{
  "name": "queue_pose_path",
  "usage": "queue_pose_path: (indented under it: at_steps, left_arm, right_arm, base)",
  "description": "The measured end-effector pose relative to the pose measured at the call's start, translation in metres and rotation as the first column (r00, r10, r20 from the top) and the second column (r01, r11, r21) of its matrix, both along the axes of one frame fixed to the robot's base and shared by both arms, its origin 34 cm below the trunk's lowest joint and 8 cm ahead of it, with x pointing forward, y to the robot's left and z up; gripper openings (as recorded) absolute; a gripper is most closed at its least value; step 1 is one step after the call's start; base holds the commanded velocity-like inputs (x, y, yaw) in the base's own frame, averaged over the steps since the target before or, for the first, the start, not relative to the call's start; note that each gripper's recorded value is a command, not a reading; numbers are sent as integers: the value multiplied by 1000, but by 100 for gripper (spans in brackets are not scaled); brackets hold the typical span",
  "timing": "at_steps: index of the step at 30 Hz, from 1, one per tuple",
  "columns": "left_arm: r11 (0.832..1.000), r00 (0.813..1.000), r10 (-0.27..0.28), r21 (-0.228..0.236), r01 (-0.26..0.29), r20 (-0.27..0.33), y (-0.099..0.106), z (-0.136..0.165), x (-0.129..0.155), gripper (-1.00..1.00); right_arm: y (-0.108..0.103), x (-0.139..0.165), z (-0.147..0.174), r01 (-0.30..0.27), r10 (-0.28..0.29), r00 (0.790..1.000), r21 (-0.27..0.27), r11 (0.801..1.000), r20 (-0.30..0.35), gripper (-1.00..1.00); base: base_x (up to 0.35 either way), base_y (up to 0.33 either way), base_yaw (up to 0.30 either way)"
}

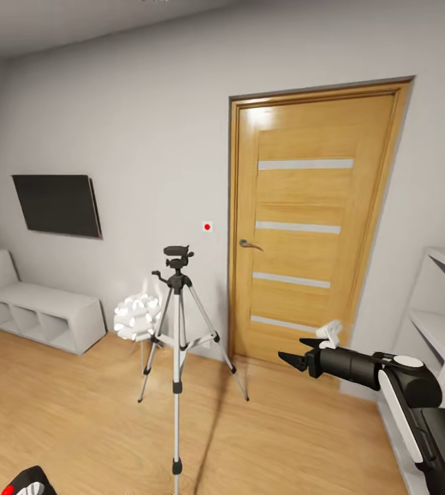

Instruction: Attach the digital camera to the camera tripod in the bedroom.

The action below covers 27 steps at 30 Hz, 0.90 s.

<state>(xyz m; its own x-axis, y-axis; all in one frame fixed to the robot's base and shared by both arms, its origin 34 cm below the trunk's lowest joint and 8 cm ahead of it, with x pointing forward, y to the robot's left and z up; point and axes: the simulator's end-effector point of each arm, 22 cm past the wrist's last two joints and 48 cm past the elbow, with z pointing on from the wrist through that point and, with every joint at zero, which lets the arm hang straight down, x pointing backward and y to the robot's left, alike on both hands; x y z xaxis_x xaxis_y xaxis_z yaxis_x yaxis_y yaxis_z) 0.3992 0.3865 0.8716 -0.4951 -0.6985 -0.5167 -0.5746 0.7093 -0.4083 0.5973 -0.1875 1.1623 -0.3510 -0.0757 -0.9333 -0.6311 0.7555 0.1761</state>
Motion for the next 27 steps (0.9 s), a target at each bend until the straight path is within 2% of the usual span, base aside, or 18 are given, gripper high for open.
queue_pose_path:
  at_steps: [13,27]
  left_arm:
    - [1000,1000,13,0,-13,-6,4,-2,-3,-100]
    - [1000,1000,14,2,-14,-16,4,-4,-4,-100]
  right_arm:
    - [-2,1,-3,2,-2,1000,-5,1000,-7,100]
    - [-2,1,-7,-3,2,1000,-6,1000,-16,100]
  base:
    - [2,-29,276]
    - [46,-271,264]
